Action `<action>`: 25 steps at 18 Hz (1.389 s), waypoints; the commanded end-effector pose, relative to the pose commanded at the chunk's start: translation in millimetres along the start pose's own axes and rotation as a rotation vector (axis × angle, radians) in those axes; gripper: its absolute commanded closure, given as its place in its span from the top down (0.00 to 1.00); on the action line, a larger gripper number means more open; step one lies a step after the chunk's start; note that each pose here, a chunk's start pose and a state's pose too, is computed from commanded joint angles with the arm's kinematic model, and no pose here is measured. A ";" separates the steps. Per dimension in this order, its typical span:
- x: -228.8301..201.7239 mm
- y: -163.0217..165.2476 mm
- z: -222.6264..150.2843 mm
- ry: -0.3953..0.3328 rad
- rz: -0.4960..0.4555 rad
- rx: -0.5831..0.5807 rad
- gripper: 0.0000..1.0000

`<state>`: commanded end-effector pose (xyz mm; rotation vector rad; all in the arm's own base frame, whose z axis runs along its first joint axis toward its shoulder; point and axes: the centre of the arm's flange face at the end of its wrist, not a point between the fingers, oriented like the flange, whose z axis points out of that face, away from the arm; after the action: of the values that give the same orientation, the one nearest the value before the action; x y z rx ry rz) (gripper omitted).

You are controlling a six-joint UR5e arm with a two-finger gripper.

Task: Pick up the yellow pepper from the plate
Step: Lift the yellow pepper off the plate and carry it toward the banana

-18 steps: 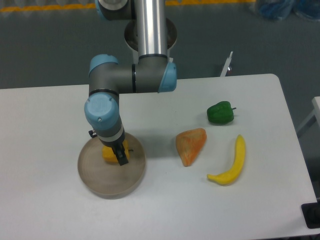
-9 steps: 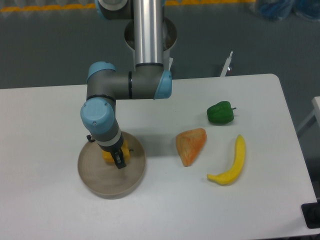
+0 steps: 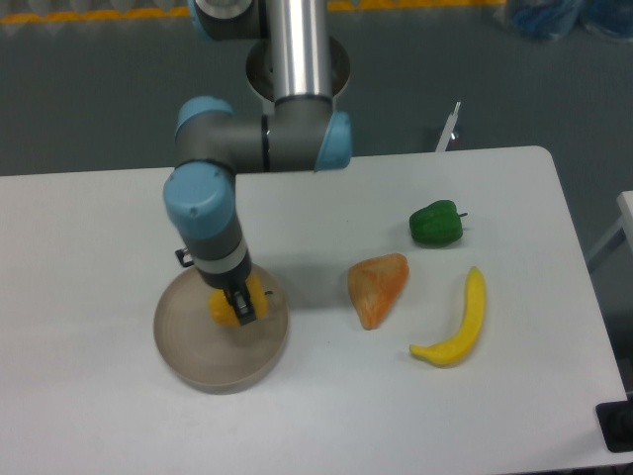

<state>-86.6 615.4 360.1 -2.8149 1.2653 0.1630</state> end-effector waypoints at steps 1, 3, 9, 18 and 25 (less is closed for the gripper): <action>-11.0 15.1 -7.8 -0.014 -0.028 0.002 0.17; -35.9 52.3 -14.5 -0.025 -0.098 0.008 0.15; -82.2 162.5 -21.5 0.019 -0.230 -0.024 0.12; -107.6 247.0 10.0 0.080 -0.141 0.022 0.10; -118.1 238.9 24.8 0.099 -0.113 0.016 0.10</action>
<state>-345.0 546.8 348.5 -2.9034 1.1152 0.0091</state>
